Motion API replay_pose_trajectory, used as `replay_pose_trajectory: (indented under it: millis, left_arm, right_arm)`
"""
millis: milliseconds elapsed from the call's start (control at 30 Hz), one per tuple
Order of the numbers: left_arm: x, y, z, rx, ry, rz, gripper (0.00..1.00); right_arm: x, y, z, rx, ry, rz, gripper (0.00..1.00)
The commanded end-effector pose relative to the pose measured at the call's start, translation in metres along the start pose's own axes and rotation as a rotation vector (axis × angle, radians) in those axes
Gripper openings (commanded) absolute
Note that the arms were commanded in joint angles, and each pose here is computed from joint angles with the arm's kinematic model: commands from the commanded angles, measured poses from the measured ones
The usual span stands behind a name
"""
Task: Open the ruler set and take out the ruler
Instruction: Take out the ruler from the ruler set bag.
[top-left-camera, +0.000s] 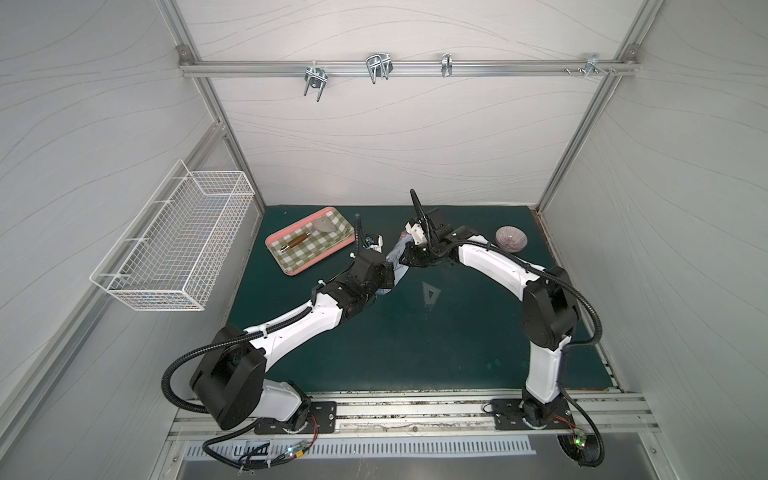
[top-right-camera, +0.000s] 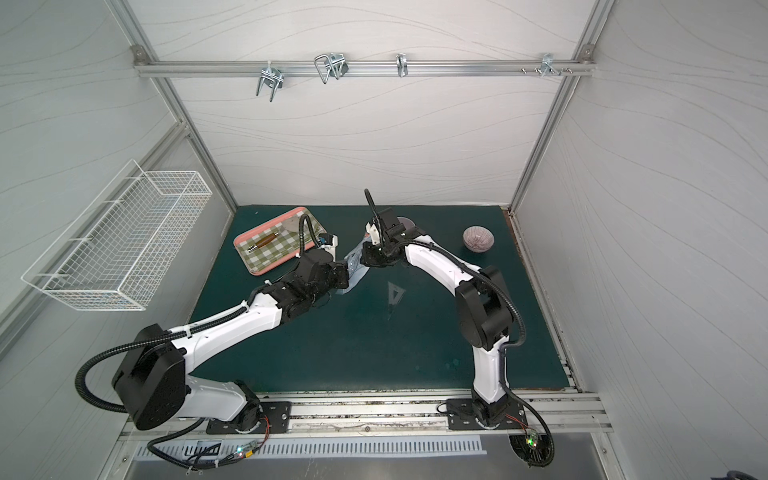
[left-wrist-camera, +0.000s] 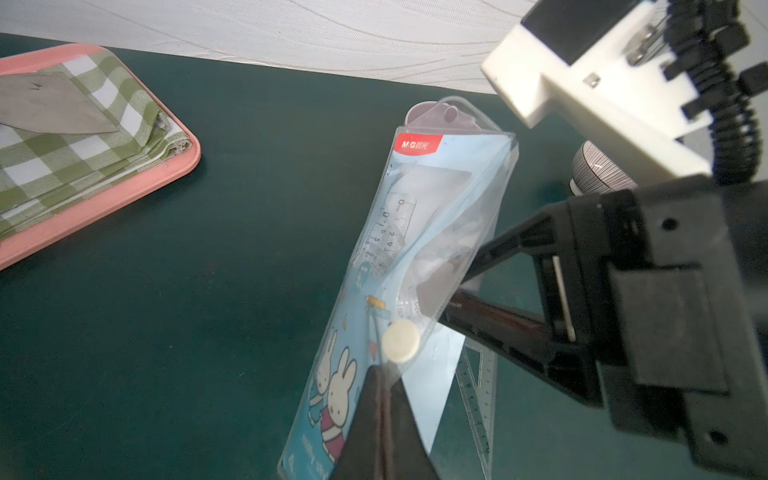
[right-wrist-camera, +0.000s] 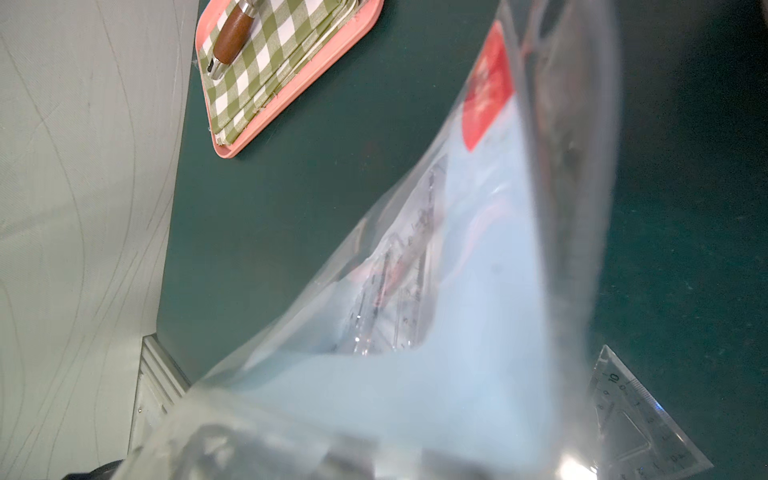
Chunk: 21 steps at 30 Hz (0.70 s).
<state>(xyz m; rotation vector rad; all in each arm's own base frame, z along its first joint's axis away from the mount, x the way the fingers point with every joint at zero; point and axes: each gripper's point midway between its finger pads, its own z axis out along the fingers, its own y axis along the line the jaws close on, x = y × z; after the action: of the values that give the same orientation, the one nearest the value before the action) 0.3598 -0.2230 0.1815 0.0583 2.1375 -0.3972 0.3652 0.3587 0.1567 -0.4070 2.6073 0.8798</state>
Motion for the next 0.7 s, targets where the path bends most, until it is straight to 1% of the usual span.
replay_pose_trajectory:
  millis: [0, 167, 400, 533, 667]
  left_arm:
    - [-0.034, -0.011, -0.009, 0.028, -0.114, -0.025, 0.0]
    - [-0.036, -0.012, -0.01, 0.03, -0.121, -0.026, 0.0]
    - [-0.037, -0.011, -0.011, 0.025, -0.131, -0.033, 0.0]
    - [-0.039, -0.013, -0.011, 0.029, -0.138, -0.037, 0.0]
    - [-0.037, -0.014, -0.009, 0.03, -0.137, -0.039, 0.0]
  right_arm:
    - [0.001, 0.002, -0.001, -0.005, 0.013, 0.002, 0.21]
    - [0.0, 0.002, 0.003, -0.004, 0.019, 0.003, 0.21]
    - [0.005, -0.001, 0.01, -0.003, 0.037, 0.013, 0.17]
    - [0.005, -0.002, 0.012, 0.002, 0.04, 0.017, 0.17]
    - [0.005, -0.002, 0.014, -0.001, 0.045, 0.021, 0.19]
